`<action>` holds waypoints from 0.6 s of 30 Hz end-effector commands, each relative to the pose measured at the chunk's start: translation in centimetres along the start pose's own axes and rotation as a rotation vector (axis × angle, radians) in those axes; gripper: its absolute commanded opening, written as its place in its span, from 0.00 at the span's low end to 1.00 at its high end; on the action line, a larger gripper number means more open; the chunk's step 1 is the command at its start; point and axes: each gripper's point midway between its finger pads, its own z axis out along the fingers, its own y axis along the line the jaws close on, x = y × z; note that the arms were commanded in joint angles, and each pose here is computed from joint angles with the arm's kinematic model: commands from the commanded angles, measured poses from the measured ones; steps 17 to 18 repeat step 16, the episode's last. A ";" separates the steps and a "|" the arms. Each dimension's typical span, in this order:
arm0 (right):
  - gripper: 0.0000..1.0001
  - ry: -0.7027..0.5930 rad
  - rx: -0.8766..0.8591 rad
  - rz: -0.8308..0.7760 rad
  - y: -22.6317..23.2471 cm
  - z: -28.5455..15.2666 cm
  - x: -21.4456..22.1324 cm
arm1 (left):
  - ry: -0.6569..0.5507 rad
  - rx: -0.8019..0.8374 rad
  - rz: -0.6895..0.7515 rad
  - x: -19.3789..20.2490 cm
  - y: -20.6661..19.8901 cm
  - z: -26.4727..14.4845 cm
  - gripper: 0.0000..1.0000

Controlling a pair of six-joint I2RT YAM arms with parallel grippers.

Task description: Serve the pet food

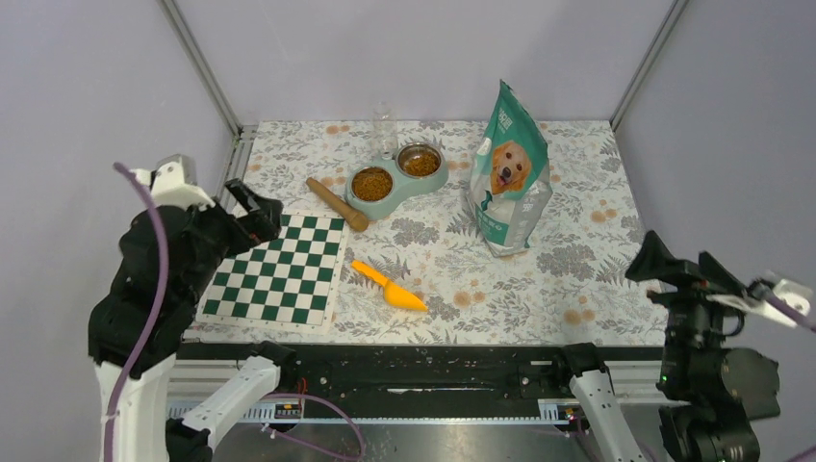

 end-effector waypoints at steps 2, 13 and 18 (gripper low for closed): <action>0.99 0.046 0.266 -0.002 -6.3 -4.6 1.1 | -0.058 -0.020 -0.003 -0.3 1.2 -1.7 0.99; 0.99 0.099 0.253 0.030 -6.9 -6.4 3.7 | 0.001 -0.014 0.011 2.3 2.0 -1.7 0.99; 1.00 0.127 0.243 0.046 -6.4 -5.8 4.7 | 0.025 -0.025 0.025 2.6 2.0 -1.3 0.99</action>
